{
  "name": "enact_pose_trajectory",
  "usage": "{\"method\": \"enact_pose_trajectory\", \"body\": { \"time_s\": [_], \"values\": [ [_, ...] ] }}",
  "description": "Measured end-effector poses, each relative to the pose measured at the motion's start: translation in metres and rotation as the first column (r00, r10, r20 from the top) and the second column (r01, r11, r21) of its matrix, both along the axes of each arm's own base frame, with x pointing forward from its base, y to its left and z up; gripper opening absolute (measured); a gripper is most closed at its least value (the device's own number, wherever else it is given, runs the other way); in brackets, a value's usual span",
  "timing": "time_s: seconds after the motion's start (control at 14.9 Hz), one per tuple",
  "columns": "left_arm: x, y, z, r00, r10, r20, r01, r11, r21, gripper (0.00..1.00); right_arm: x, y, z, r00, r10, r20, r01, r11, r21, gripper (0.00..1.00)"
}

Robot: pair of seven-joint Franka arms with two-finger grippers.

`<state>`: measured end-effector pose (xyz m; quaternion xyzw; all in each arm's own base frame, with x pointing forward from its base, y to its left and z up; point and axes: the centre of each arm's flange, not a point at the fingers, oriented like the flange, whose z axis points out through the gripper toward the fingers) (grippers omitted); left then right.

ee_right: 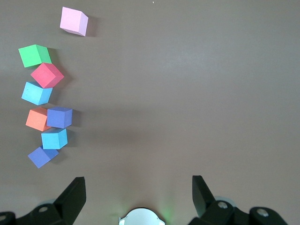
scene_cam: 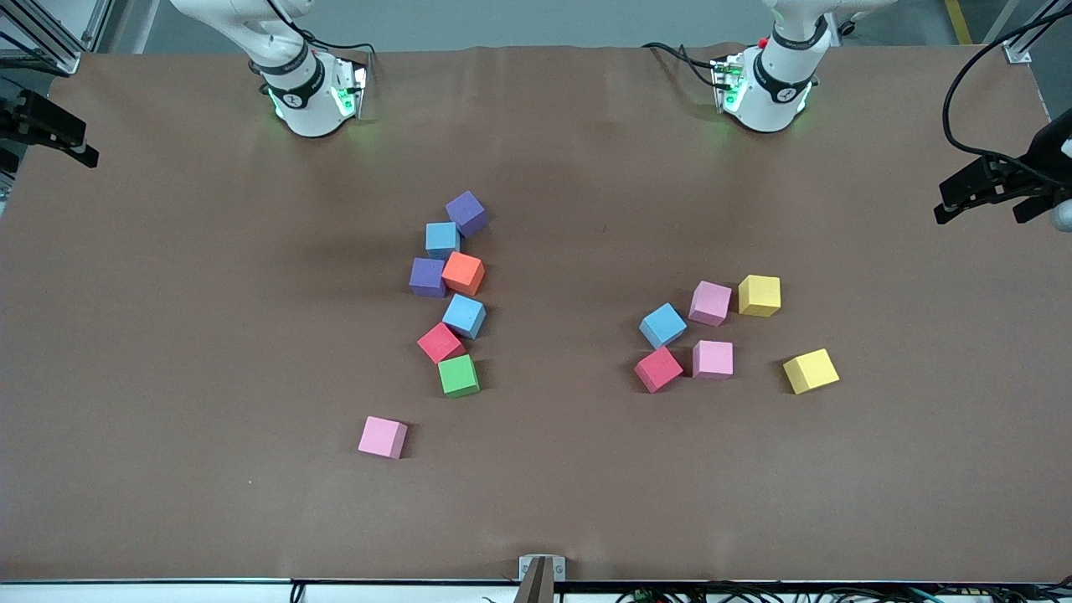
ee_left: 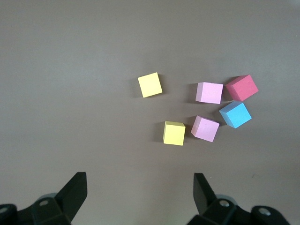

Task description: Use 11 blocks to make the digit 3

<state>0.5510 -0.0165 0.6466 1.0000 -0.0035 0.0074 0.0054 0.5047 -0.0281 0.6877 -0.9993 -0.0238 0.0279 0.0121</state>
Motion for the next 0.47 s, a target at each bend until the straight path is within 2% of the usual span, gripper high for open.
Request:
{"method": "enact_pose_trajectory", "body": {
  "time_s": [0.47],
  "values": [
    [0.0001,-0.0016,0.0002,1.0,-0.003,0.002,0.003,1.0,0.0,1.0,0.0001,0.0003,0.0,1.0,0.001,0.0,-0.001,1.0,0.0,1.0]
  ]
}}
